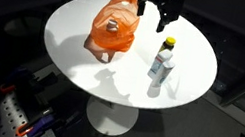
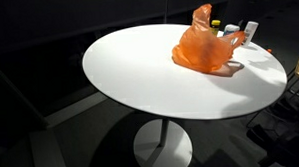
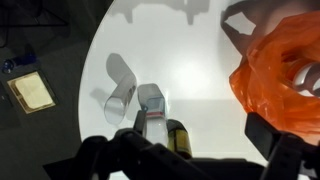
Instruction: Put the blue box in the plastic
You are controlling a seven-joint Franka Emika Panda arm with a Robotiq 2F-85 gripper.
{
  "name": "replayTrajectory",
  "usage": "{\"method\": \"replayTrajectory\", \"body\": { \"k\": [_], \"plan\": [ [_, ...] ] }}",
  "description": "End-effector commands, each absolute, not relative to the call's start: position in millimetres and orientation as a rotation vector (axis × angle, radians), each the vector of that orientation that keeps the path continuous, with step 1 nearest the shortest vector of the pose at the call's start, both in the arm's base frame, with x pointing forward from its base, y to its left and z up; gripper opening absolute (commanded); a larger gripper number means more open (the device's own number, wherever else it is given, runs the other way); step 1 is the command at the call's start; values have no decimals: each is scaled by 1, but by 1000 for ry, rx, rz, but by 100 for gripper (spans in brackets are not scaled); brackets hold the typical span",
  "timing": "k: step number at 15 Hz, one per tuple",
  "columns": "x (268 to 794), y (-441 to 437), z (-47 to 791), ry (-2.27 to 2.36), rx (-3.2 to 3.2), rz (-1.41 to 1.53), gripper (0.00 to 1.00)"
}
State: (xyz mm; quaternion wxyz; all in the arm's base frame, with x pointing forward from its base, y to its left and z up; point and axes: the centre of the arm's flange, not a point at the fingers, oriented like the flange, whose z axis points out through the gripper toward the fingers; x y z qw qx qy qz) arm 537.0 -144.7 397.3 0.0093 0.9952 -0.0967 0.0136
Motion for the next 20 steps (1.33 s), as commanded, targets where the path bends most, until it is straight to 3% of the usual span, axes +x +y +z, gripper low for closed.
{"method": "replayTrajectory", "body": {
  "k": [1, 9, 20],
  "plan": [
    [540, -146, 397, -305, 3106, 45, 100],
    [566, -173, 389, -384, 3055, 205, 100],
    [614, -210, 331, -315, 3059, 203, 100]
  ]
}}
